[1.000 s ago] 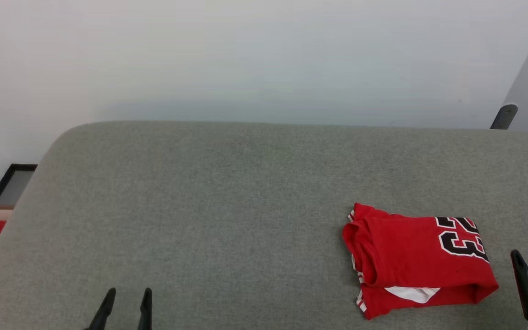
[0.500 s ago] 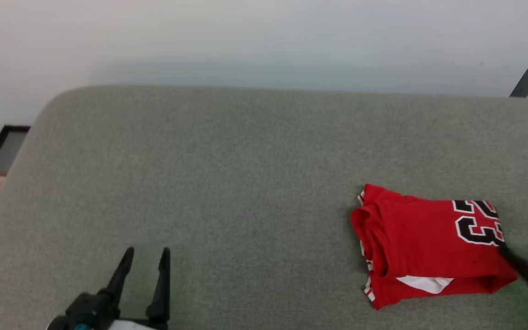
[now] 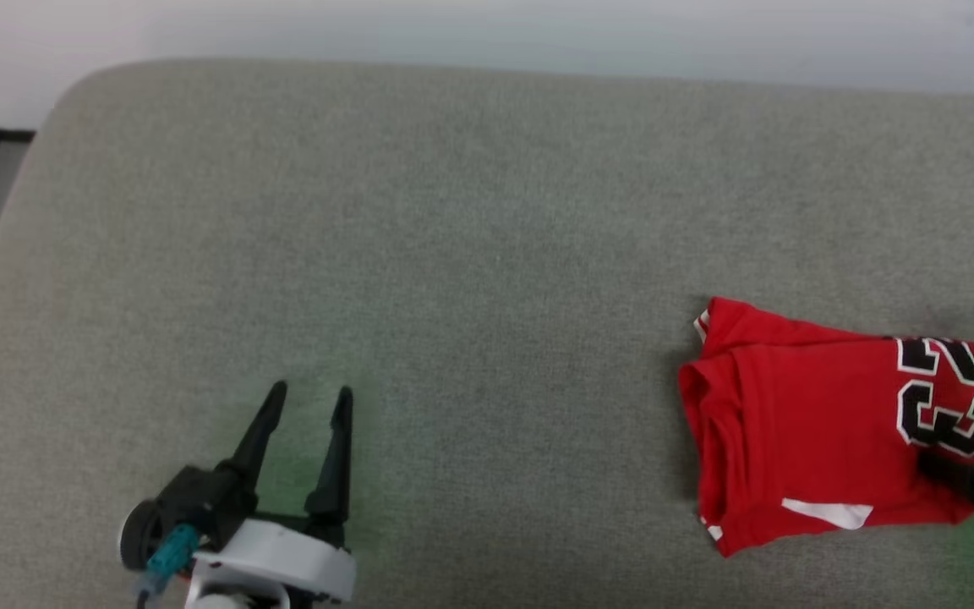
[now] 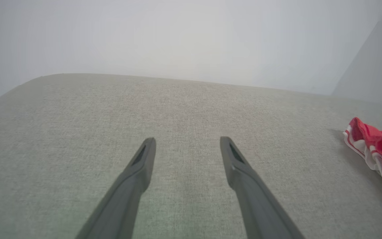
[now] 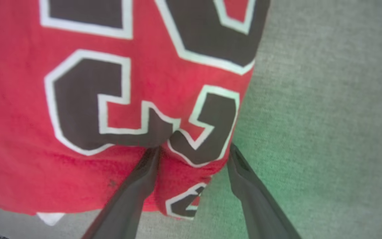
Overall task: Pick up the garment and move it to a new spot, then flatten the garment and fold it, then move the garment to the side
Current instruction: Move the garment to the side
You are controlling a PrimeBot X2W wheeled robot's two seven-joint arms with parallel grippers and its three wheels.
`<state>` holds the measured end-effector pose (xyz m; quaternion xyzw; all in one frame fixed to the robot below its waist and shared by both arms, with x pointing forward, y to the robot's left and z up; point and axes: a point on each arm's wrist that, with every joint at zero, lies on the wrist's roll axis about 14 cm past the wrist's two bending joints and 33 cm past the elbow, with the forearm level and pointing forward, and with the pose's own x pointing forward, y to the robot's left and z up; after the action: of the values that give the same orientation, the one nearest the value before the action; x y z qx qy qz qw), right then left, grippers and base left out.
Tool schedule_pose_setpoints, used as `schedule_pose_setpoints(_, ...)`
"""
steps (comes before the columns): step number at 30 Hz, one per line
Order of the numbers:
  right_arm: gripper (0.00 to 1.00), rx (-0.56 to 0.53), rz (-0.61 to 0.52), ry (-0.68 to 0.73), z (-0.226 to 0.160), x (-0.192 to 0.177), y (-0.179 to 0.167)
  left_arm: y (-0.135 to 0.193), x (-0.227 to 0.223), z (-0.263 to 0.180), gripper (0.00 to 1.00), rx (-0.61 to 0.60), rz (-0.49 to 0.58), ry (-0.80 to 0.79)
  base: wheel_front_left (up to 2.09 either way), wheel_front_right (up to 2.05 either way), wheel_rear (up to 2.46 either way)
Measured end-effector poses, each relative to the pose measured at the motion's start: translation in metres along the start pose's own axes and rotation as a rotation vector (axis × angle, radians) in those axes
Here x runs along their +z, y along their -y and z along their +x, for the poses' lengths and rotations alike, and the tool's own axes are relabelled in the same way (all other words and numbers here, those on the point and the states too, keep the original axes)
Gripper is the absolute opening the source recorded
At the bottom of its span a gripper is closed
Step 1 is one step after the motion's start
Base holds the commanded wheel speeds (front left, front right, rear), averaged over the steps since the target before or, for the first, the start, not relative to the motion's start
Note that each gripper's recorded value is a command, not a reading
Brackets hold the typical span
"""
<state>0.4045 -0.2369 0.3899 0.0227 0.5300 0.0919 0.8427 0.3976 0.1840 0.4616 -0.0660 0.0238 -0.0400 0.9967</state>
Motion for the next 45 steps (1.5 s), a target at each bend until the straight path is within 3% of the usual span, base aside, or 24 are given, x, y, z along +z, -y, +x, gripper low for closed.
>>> schedule_pose_setpoints(1, 1.0, 0.003, 0.003, 0.004, 0.004, 0.002, -0.001, 0.0, -0.002, 0.002, 1.0, -0.002, 0.001, -0.004, 0.0, 0.0, 0.0)
schedule_pose_setpoints(2, 0.82, 0.005, 0.003, 0.005, 0.007, 0.003, -0.002, 0.0, -0.003, 0.005, 1.0, -0.003, 0.0, -0.008, 0.0, 0.0, 0.0)
schedule_pose_setpoints(3, 0.36, 0.007, -0.002, 0.013, 0.01, 0.005, -0.003, 0.0, -0.005, 0.006, 1.0, -0.001, 0.0, -0.013, 0.0, 0.0, 0.0)
schedule_pose_setpoints(4, 0.0, 0.009, -0.002, 0.028, 0.011, 0.008, -0.004, -0.001, -0.007, 0.007, 1.0, 0.0, 0.001, -0.017, 0.0, 0.0, 0.0)
schedule_pose_setpoints(10, 0.0, 0.025, 0.047, 0.128, 0.01, 0.02, -0.002, 0.004, -0.004, 0.016, 1.0, -0.021, 0.005, -0.007, 0.0, 0.0, 0.0)
schedule_pose_setpoints(14, 0.0, -0.009, 0.095, 0.197, -0.003, 0.021, 0.018, 0.015, 0.009, 0.028, 1.0, -0.064, 0.003, 0.038, 0.0, 0.0, 0.0)
schedule_pose_setpoints(22, 0.0, -0.199, 0.218, 0.353, -0.05, 0.021, 0.103, 0.063, 0.039, 0.066, 1.0, -0.267, 0.072, 0.141, 0.0, 0.0, 0.0)
schedule_pose_setpoints(33, 0.0, -0.466, 0.265, 0.402, -0.075, 0.026, 0.192, 0.116, 0.06, 0.13, 1.0, -0.488, 0.14, 0.265, 0.0, 0.0, 0.0)
schedule_pose_setpoints(45, 0.0, -0.743, 0.247, 0.395, -0.081, 0.041, 0.267, 0.118, 0.042, 0.177, 1.0, -0.512, 0.141, 0.292, 0.0, 0.0, 0.0)
